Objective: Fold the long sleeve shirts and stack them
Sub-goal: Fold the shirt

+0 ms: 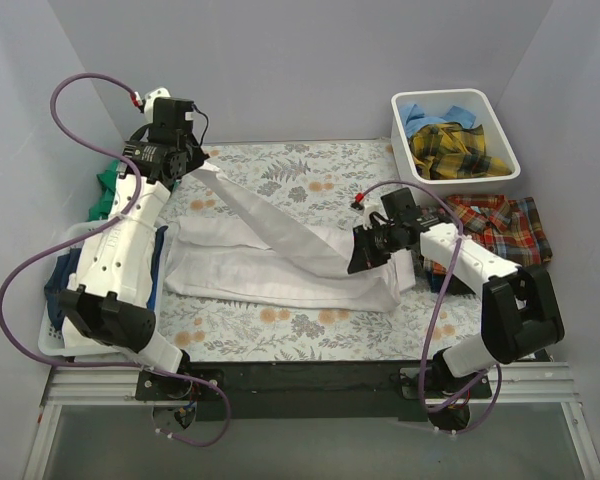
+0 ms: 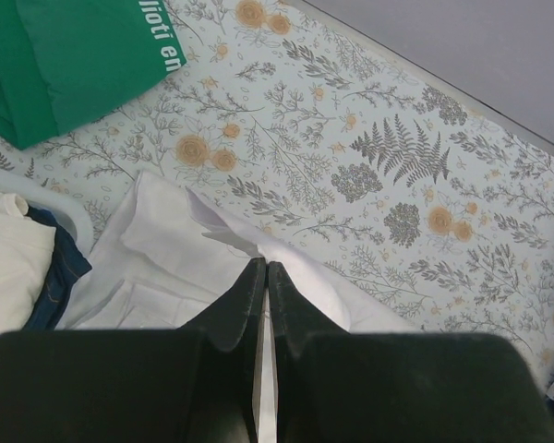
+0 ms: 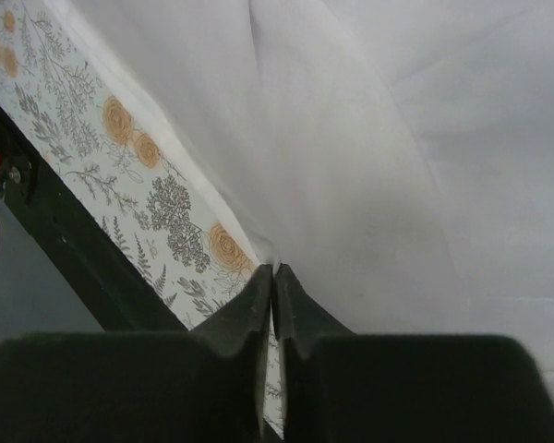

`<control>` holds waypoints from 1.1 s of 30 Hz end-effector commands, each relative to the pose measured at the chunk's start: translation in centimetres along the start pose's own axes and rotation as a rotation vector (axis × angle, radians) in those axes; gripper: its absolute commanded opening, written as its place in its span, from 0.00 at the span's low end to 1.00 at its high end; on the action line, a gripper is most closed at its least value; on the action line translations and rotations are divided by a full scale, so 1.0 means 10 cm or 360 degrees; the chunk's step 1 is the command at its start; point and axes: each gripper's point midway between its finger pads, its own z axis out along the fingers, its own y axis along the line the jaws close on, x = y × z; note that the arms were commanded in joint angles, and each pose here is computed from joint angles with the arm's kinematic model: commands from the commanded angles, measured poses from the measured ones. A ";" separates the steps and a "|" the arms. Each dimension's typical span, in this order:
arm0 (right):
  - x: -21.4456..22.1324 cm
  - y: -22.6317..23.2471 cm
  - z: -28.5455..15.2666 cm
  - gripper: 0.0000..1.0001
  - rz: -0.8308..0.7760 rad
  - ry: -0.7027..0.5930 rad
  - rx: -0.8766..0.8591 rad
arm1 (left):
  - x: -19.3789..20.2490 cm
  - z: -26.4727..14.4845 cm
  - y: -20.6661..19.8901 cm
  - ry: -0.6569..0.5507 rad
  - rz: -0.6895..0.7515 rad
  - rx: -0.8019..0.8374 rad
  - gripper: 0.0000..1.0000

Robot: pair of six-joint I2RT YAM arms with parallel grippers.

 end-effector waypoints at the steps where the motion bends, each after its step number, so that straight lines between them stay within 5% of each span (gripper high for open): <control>1: 0.21 0.04 -0.11 0.39 -0.0006 0.0048 0.0010 | 0.10 0.06 -0.05 0.0061 0.0028 0.0056 0.00; 4: 0.06 0.05 -0.15 0.60 -0.0063 -0.0045 0.0034 | 0.20 0.10 -0.09 0.0115 0.0039 0.0094 0.00; 6: -0.10 0.06 -0.15 0.65 -0.0102 -0.0110 0.0030 | 0.35 0.14 -0.07 0.0177 0.0045 0.0092 0.00; 15: -0.61 -0.04 0.08 0.67 -0.0239 -0.0214 -0.0001 | 0.69 0.17 0.03 0.0294 0.0041 0.0089 0.00; 33: -0.51 0.31 0.72 0.62 -0.0267 0.0074 -0.0313 | 0.68 0.23 -0.01 0.0301 0.0051 0.0085 0.00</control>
